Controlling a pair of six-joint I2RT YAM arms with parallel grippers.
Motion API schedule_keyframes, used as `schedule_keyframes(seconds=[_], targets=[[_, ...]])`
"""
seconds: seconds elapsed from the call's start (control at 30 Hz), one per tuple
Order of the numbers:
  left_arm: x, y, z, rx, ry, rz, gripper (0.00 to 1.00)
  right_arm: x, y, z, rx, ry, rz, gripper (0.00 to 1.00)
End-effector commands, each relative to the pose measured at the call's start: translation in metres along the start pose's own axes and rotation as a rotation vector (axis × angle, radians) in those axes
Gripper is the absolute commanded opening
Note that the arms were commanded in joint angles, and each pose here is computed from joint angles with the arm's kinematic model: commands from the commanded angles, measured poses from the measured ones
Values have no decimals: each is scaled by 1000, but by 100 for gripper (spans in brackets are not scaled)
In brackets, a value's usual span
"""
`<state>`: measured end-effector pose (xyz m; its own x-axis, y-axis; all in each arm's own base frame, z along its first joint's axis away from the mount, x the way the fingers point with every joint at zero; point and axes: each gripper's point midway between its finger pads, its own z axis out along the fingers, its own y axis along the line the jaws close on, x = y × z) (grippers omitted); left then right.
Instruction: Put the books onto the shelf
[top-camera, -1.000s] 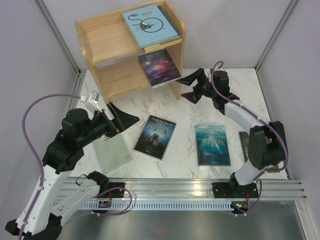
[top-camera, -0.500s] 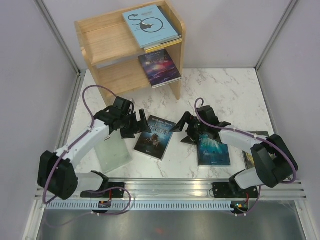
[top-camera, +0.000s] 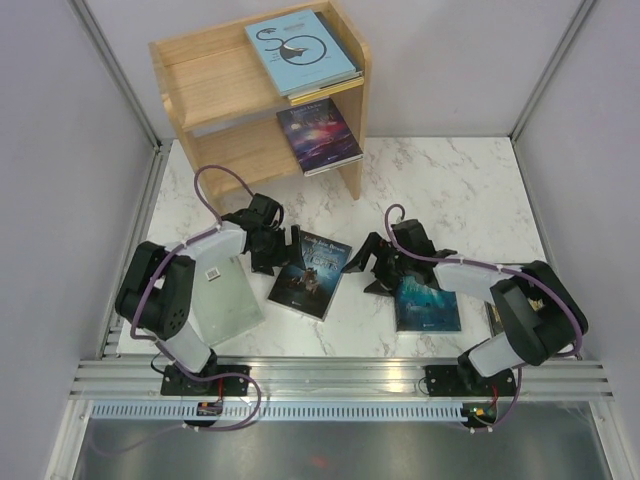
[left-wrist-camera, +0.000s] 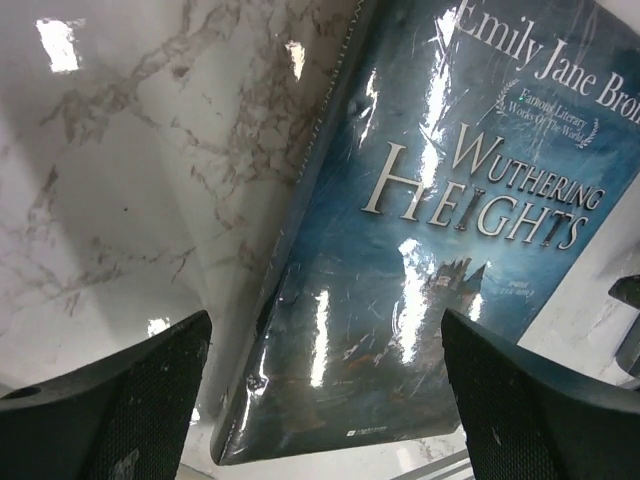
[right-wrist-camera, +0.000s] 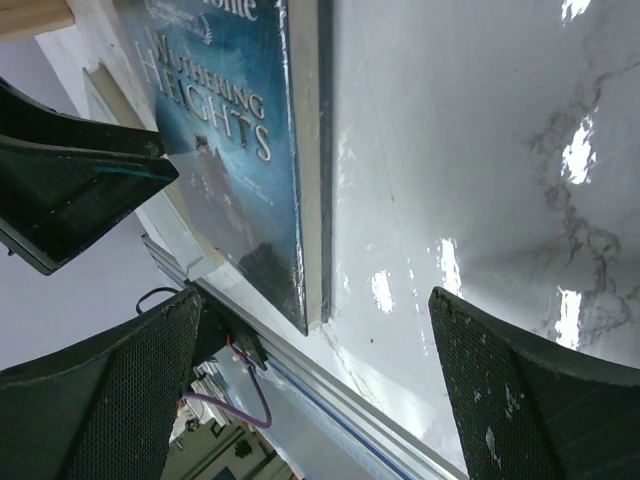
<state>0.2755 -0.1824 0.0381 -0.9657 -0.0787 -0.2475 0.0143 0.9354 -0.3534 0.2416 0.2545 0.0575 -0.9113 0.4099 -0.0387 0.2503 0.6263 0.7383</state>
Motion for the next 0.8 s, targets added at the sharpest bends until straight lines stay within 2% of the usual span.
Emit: schedule_keyframes(seconds=[0.0, 0.23, 0.33, 0.37, 0.43, 0.47, 0.57, 0.67, 0.77], targets=[[0, 1, 21, 69, 54, 15, 96, -6, 4, 11, -26, -18, -40, 98], [38, -15, 36, 262, 199, -74, 93, -1, -9, 40, 49, -2, -38, 98], [49, -34, 31, 403, 225, -116, 91, 5, -21, 50, 74, 13, -18, 98], [44, -49, 24, 504, 208, -102, 91, 6, -24, 52, 76, 21, -12, 98], [55, -55, 20, 573, 234, -158, 89, 10, -32, 55, 90, 32, -2, 97], [50, -66, 14, 657, 209, -132, 88, 12, -36, 55, 97, 34, 1, 97], [64, -70, 5, 733, 237, -182, 84, 14, -39, 53, 101, 32, -2, 96], [70, -73, -2, 787, 225, -194, 78, 15, -41, 50, 101, 29, -3, 95], [75, -74, -7, 821, 212, -204, 55, 15, -38, 49, 96, 29, -5, 95]])
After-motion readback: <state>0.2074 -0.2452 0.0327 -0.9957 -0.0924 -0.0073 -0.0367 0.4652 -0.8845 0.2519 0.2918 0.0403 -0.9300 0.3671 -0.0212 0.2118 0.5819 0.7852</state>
